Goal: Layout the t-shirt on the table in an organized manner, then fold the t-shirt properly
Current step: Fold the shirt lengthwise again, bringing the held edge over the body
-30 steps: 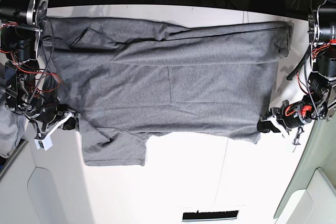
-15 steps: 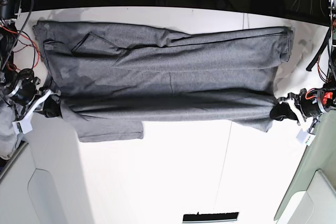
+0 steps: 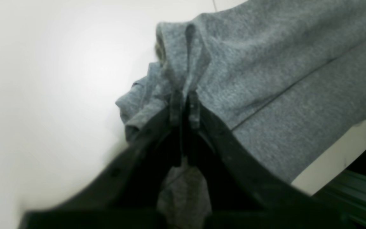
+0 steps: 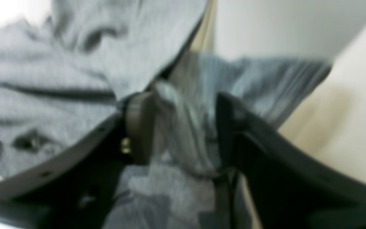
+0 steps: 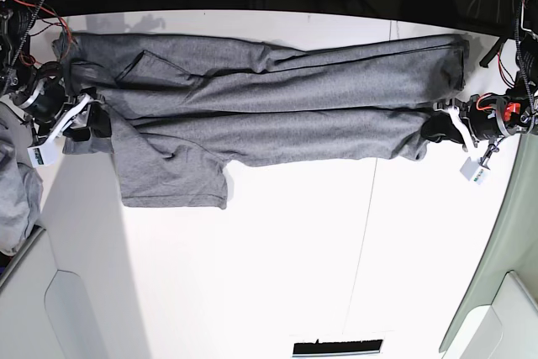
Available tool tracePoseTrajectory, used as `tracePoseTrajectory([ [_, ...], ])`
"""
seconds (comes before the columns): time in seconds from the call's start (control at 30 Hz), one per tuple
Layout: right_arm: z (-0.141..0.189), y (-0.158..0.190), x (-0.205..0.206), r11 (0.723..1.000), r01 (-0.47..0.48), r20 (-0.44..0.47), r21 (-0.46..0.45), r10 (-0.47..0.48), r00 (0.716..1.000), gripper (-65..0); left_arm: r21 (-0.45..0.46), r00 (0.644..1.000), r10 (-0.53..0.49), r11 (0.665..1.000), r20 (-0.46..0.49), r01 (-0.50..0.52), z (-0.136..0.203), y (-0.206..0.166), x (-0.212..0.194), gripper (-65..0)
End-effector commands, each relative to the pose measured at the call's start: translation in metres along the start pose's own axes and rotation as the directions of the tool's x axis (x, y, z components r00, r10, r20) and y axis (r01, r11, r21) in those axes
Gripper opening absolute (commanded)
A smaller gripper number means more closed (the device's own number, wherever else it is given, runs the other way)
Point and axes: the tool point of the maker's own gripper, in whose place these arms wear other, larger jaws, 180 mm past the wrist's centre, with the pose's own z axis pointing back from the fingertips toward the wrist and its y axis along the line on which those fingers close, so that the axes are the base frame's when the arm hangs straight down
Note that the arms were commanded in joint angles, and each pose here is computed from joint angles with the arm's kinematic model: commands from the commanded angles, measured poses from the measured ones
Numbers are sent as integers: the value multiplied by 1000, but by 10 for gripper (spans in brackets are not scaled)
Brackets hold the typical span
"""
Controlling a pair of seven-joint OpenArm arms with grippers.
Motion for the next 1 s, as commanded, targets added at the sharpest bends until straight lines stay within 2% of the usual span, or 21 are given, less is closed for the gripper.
tracePoseTrajectory([
  [0.0,6,-7,32,1000,-18,88,-12,19,996,-317,4,999,-18,1000,51,18,8,3,19,-650],
  [0.17,1,-15,79,997,-10,178,-74,23,984,-317,15,999,-29,999,38,28,7,5,17,-650],
  [0.33,-22,-18,103,991,13,198,-130,13,980,-317,14,999,-28,1000,40,27,7,5,17,-650],
  [0.6,-77,-33,80,976,162,114,-142,-147,983,-318,13,999,-28,1000,40,27,7,5,17,-650],
  [0.8,-96,-5,67,982,179,75,-66,-174,982,-321,12,998,-26,1000,50,26,7,5,19,-650],
  [0.87,-103,7,67,981,188,72,-44,-185,980,-377,12,998,-26,1000,54,25,7,5,20,-650],
  [0.97,-110,22,65,981,196,61,-16,-194,979,-544,12,998,-26,1000,53,26,7,5,20,-650],
])
